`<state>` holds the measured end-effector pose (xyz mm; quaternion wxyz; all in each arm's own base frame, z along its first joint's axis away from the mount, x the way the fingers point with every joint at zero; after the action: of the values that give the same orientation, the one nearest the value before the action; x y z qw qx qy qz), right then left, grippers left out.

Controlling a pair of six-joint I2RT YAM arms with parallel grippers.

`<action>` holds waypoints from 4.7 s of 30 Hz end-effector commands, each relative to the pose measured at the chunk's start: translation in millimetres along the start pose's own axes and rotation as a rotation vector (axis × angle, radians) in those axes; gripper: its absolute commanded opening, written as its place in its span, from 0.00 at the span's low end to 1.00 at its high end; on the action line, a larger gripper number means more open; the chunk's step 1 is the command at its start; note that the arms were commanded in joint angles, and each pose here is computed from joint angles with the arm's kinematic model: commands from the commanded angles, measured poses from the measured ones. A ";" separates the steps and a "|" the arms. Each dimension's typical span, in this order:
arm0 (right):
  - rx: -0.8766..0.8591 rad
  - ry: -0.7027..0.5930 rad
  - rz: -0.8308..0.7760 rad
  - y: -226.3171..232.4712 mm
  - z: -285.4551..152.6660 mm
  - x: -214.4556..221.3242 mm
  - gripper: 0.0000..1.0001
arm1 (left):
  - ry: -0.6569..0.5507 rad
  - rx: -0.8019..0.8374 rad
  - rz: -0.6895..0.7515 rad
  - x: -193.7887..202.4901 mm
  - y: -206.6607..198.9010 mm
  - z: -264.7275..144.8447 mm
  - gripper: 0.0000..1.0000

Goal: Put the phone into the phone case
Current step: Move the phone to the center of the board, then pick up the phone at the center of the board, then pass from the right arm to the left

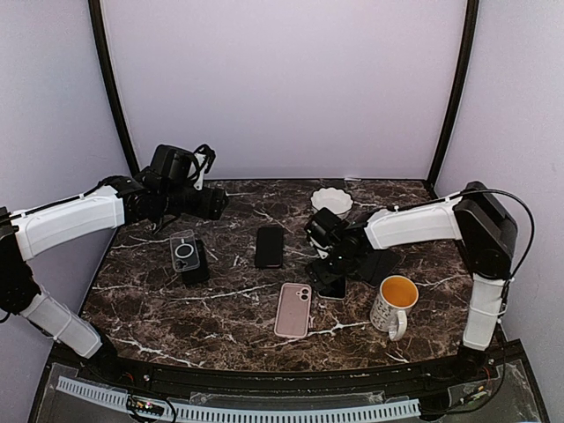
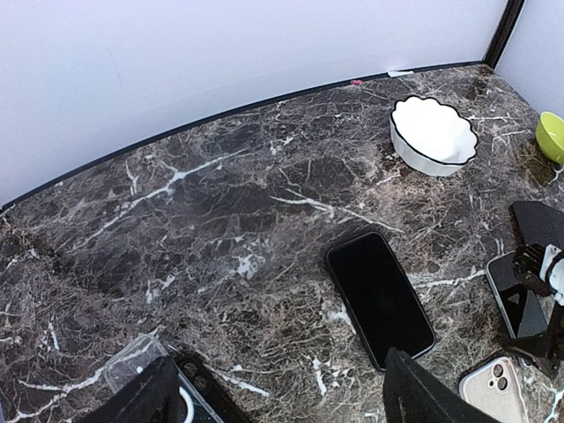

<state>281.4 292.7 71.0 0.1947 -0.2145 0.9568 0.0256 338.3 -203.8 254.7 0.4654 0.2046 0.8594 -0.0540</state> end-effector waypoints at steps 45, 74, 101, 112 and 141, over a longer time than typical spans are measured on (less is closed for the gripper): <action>0.050 0.146 0.306 19.4 8.9 32.2 0.74 | -0.045 0.023 0.003 -6.2 1.1 -11.9 0.81; 0.052 0.388 0.102 11.6 10.0 71.6 0.85 | -0.033 0.017 0.013 -3.5 1.1 -8.4 0.82; -0.111 -0.560 -0.109 37.0 -143.1 -41.4 0.34 | -0.061 0.553 -0.014 -27.1 -70.4 -37.7 0.84; -0.068 -0.979 -0.405 78.6 -234.6 -61.3 0.29 | -0.118 0.833 -0.117 -52.3 -101.8 -95.0 0.87; -0.081 -1.175 -0.311 69.9 -280.6 -84.0 0.96 | -0.666 0.632 -0.132 -106.6 -61.3 -162.3 0.00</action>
<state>203.3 366.7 304.3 0.6214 -0.4281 0.6548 0.0435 237.6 -281.3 350.2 0.4284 0.3226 0.7243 -0.4333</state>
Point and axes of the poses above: each gripper's point midway between its finger pads, its own z axis out along the fingers, its own y axis along the line the jaws close on, x = y × z, the point moved 5 cm from there along -z, back along the fingers, and after that the axes turned 6 degrees about z, right-handed, at the moved point
